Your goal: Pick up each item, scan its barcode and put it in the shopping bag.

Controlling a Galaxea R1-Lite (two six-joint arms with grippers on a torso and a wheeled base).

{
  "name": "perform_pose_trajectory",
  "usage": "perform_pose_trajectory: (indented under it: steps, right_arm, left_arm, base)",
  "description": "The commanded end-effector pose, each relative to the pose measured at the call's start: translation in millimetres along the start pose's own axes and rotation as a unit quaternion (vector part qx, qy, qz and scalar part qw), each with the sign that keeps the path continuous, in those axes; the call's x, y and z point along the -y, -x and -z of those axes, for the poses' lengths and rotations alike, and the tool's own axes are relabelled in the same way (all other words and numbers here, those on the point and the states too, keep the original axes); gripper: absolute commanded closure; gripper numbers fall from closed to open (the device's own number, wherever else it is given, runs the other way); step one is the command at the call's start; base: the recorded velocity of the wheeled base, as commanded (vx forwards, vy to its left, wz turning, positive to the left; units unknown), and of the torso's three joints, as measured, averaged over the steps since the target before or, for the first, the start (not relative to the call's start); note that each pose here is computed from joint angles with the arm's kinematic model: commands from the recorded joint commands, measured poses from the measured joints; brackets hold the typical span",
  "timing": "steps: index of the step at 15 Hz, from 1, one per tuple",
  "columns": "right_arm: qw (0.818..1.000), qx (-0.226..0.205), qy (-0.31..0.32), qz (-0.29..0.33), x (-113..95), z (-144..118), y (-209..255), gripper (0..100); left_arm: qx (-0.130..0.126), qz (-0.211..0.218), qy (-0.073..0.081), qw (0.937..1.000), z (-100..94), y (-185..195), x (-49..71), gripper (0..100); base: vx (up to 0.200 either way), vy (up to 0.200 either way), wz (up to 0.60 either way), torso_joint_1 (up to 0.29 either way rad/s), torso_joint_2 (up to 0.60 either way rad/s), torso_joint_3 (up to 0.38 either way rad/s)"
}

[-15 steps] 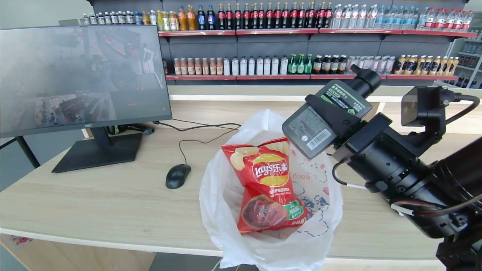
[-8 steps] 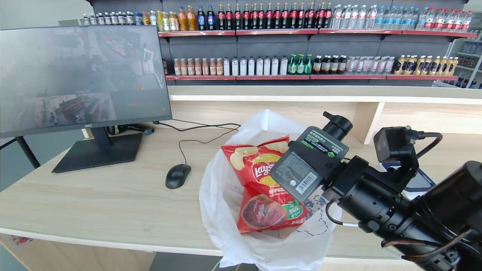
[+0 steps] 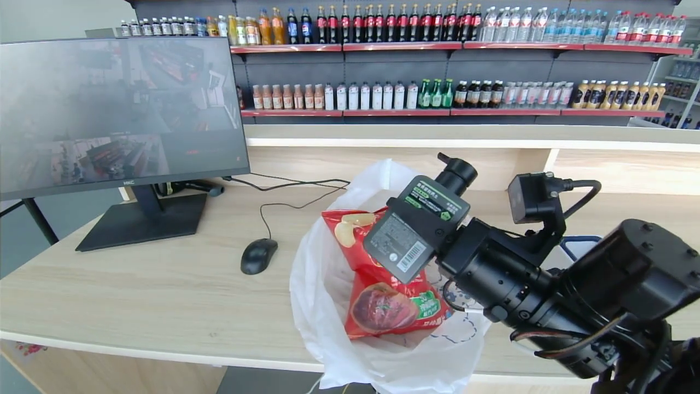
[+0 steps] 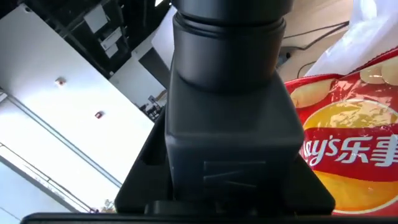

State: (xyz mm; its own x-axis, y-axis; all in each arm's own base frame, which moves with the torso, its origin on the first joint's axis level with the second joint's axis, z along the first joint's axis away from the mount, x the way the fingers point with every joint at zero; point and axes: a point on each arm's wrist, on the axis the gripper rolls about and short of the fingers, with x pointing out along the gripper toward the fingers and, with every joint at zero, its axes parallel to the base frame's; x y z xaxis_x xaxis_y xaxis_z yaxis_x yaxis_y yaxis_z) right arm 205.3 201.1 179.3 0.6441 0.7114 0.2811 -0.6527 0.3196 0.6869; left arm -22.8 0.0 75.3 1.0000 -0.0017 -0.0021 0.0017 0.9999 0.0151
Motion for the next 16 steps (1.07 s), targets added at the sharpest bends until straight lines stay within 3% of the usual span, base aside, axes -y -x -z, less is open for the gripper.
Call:
perform_pose_trajectory:
  steps: [1, 8, 16]
  right_arm:
    - [0.999, -0.026, 0.001, 0.026, 17, 18, -6, 100]
    - [0.995, -0.07, 0.026, 0.071, 45, 45, -6, 100]
    - [0.991, -0.066, 0.03, 0.11, 57, 51, 1, 100]
  left_arm:
    - [0.0, 0.0, 0.0, 1.0, 0.0, 0, 0.0, 0]
    - [0.0, 0.0, 0.0, 1.0, 0.0, 0, 0.0, 0]
    - [0.0, 0.0, 0.0, 1.0, 0.0, 0, 0.0, 0]
  base:
    - [0.0, 0.0, 0.0, 0.0, 0.0, 0.0]
    - [0.0, 0.0, 0.0, 0.0, 0.0, 0.0]
    - [0.0, 0.0, 0.0, 0.0, 0.0, 0.0]
